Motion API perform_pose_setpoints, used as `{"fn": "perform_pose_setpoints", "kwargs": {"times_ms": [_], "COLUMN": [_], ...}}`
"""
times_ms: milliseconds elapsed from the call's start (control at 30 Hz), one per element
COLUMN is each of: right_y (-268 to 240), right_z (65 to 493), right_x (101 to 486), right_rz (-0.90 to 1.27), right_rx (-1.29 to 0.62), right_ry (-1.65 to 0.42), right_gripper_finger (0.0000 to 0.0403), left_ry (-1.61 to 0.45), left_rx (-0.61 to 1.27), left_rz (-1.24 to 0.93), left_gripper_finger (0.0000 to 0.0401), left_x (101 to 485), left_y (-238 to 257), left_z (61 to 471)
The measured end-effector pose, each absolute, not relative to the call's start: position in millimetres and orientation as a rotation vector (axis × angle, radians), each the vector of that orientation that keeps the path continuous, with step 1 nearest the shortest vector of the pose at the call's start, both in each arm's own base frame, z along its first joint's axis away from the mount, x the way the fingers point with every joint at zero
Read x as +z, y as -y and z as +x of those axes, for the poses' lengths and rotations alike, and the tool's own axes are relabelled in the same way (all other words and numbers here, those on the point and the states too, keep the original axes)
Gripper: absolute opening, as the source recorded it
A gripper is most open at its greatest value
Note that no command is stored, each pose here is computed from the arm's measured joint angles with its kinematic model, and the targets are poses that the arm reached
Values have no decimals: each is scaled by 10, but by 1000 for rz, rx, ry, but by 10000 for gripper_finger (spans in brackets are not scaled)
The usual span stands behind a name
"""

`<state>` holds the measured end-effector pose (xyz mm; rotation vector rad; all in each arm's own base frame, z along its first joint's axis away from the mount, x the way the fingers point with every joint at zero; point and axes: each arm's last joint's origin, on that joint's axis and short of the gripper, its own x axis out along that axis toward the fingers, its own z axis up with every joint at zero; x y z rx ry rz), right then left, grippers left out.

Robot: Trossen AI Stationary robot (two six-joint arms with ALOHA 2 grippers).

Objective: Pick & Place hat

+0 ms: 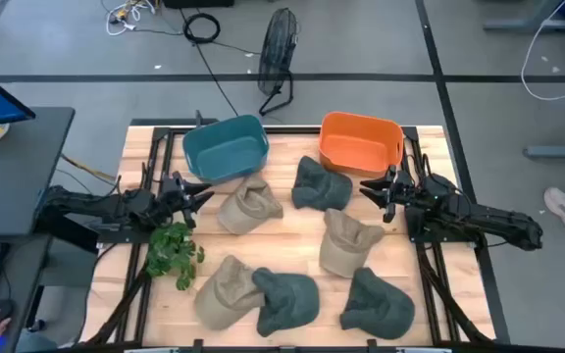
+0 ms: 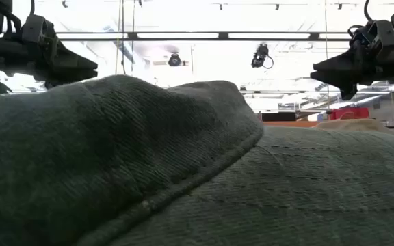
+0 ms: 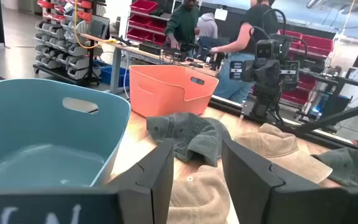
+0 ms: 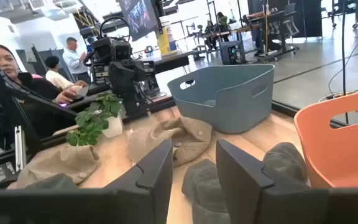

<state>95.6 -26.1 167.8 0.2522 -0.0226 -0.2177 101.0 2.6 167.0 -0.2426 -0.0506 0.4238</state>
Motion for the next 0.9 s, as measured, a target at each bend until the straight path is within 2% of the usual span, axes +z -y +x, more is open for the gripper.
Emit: {"fn": "perform_pose_setpoints", "kwargs": {"times_ms": [500, 600, 800, 900], "right_y": [261, 260, 255, 251], "right_z": [956, 955, 937, 927], "right_x": [1696, 1741, 1877, 1926], "right_rz": [249, 259, 268, 271], "right_rx": [-215, -209, -182, -173], "right_ry": [41, 88, 230, 281], "right_gripper_finger": [125, 125, 125, 125], "left_ry": [57, 66, 140, 172], "left_rx": [423, 422, 397, 380], "left_rz": [-277, -288, -444, -426], "left_gripper_finger": [140, 140, 138, 131], "left_x": [1670, 1676, 1750, 1933], "left_y": [-26, -26, -24, -22], "left_z": [1010, 1011, 1007, 995]}}
